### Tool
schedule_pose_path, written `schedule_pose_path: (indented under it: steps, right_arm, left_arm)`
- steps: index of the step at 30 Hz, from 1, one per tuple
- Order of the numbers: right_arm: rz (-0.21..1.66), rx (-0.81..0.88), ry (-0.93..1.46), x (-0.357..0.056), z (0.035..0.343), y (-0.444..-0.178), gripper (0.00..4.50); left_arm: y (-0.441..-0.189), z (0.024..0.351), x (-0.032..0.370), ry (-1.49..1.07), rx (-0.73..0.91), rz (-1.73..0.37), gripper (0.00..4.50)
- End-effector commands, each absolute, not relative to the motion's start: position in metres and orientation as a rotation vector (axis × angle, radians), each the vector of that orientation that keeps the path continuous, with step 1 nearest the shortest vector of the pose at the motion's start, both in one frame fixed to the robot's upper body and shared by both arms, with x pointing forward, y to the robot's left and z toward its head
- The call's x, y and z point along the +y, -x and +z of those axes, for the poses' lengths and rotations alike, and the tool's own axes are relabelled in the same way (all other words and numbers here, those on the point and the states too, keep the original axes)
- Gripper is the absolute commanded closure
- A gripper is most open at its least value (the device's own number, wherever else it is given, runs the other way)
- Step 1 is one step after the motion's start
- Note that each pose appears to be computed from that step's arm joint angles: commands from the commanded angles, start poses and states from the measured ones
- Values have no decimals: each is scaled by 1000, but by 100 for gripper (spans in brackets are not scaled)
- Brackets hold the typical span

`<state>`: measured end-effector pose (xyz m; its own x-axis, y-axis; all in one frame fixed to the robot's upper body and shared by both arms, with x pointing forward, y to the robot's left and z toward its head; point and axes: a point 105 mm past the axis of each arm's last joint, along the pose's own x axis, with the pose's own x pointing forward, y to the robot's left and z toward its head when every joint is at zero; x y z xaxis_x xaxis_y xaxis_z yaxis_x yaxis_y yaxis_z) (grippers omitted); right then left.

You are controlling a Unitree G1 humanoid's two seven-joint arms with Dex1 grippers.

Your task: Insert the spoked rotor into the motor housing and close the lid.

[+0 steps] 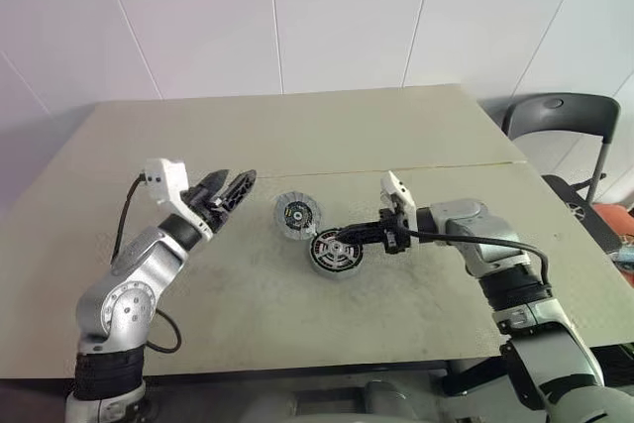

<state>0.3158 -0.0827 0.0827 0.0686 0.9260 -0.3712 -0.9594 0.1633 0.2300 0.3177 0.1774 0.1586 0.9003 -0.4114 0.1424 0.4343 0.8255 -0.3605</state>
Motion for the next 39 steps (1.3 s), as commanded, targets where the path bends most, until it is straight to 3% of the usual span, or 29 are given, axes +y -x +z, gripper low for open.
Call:
schedule_pose_path:
  steps: [1,4,11,16,19,25,31,39]
  right_arm:
    - [1365,609,262,-88,45,-317,450]
    - [1397,619,273,-89,40,-314,450]
    - [1554,354,-9,-73,120,-314,450]
    - [1573,414,188,-82,120,-313,450]
    - [1539,428,400,-89,118,-323,395]
    - [1594,479,625,-98,123,-328,197]
    - [1614,524,770,-101,114,-335,2]
    - [1677,515,912,-95,98,-329,2]
  left_arm:
    - [-316,174,190,369,-149,-411,79]
    - [-315,171,193,363,-148,-391,79]
    - [-309,178,204,346,-216,-374,79]
    - [-306,181,205,280,-250,-405,79]
    - [-308,181,208,240,-272,-386,76]
    - [-305,174,207,0,-263,-435,76]
    - [-299,176,217,-20,-297,-422,76]
    - [-299,172,220,-15,-292,-390,76]
